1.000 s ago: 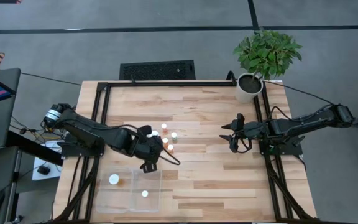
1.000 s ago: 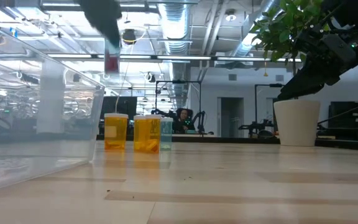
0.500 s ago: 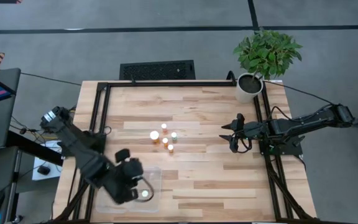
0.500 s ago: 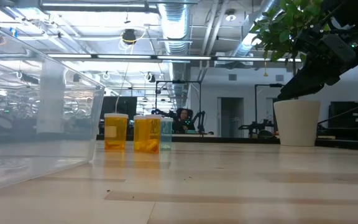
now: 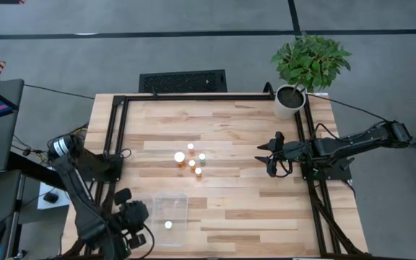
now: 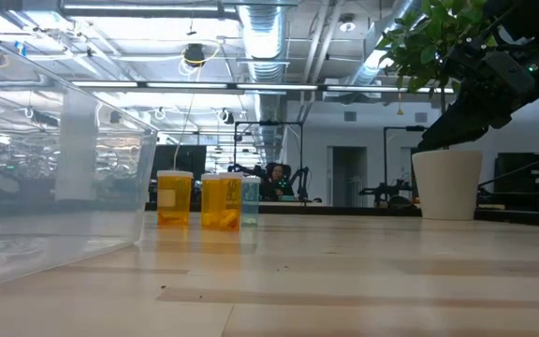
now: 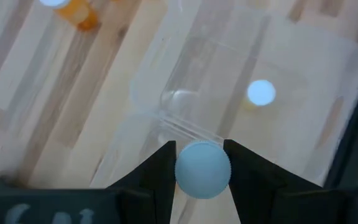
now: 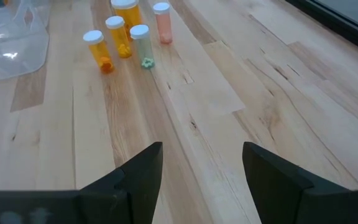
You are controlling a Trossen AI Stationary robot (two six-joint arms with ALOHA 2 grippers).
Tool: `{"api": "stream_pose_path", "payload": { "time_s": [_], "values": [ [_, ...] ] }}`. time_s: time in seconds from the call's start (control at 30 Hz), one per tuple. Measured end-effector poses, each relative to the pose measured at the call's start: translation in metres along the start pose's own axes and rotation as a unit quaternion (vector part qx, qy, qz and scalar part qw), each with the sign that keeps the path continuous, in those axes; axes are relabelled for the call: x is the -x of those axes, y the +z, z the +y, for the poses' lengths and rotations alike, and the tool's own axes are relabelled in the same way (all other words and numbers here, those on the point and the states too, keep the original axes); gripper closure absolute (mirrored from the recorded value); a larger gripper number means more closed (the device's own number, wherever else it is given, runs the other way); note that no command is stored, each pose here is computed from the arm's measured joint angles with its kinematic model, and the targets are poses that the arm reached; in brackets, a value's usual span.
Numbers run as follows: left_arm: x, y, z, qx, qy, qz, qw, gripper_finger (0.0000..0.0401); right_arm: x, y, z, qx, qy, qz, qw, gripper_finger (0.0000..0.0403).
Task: Pick and place medicine bottles into bin by pill shape (circle, oval)
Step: Put the blue pill bottle into the left transparent bin
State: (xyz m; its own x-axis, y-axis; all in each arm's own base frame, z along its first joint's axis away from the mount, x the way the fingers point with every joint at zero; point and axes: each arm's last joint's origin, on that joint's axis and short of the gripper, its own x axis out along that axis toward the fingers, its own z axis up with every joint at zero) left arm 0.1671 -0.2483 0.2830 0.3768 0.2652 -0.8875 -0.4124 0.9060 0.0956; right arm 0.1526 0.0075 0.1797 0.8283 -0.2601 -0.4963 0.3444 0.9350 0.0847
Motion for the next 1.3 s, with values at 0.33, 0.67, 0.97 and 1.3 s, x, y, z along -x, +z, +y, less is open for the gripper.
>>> {"api": "stream_pose_path", "payload": {
  "time_s": [0.33,0.67,0.97,1.3],
  "values": [
    [-0.02,-0.012,-0.002,-0.013,0.024,0.021,0.999,0.0282,0.0,0.0,0.0,0.0,-0.001,0.0,1.0,0.0168],
    [-0.055,-0.021,0.002,-0.04,0.03,0.051,0.997,0.0282,0.0,0.0,0.0,0.0,-0.001,0.0,1.0,0.0168],
    [-0.077,-0.027,0.015,-0.043,0.037,0.057,0.997,0.0282,0.0,0.0,0.0,0.0,-0.001,0.0,1.0,0.0168],
    [-0.083,-0.029,0.027,-0.022,0.022,0.038,0.999,0.0282,0.0,0.0,0.0,0.0,-0.001,0.0,1.0,0.0168]
  ]
}}
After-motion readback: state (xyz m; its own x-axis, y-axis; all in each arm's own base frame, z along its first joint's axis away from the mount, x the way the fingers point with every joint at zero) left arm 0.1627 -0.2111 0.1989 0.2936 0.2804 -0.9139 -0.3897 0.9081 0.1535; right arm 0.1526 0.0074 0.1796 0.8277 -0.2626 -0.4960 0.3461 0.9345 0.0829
